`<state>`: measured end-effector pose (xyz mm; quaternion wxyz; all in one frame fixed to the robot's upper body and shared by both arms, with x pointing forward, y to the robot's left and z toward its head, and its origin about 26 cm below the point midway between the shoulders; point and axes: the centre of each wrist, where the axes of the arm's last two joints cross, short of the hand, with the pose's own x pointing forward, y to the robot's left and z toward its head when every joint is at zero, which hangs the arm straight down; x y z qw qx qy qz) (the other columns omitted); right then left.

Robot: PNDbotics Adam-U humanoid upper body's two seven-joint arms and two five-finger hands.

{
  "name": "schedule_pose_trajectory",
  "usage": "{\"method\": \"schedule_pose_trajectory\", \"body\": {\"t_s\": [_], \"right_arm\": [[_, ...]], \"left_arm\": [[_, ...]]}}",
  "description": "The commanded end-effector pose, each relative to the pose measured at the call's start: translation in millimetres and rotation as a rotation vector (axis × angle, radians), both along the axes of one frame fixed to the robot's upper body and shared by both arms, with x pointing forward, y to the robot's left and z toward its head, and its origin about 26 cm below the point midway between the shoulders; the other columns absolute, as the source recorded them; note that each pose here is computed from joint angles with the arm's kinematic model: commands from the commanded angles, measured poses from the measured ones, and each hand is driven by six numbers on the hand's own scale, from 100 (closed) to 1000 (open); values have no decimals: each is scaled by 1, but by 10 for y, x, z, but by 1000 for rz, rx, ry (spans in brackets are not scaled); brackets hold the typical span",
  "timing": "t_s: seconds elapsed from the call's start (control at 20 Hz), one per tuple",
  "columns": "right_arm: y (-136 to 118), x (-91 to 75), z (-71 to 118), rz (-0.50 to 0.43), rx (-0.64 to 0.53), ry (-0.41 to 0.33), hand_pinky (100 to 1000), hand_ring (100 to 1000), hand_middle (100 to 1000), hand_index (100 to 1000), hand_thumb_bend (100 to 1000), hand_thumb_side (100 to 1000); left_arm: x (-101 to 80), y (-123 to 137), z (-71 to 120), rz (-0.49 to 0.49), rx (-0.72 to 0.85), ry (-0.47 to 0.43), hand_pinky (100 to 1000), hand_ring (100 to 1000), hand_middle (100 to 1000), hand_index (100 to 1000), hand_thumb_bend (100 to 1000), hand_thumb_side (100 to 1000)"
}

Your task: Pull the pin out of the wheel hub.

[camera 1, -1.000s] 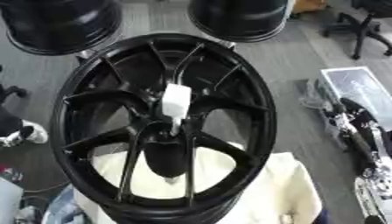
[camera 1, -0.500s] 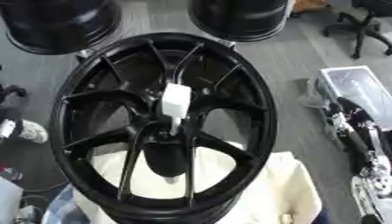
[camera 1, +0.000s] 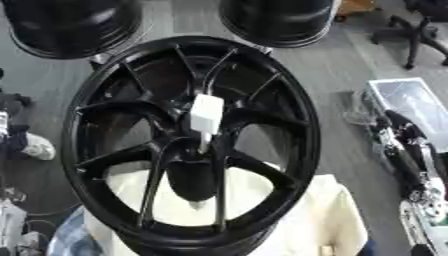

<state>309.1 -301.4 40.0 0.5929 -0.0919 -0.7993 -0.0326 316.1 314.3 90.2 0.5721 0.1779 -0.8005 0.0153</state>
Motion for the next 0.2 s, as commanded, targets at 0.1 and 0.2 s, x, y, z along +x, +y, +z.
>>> {"method": "schedule_pose_trajectory", "body": {"t_s": [0.1, 0.2], "right_arm": [[-9, 13, 90, 7, -5, -31, 800, 761, 734, 837, 189, 483], [-19, 11, 94, 4, -6, -32, 800, 761, 734, 837, 190, 483]], "left_arm": [[-5, -32, 61, -9, -3, -25, 691, 815, 698, 801, 322, 803], [-12, -30, 48, -8, -9, -24, 691, 813, 696, 801, 321, 805]]}}
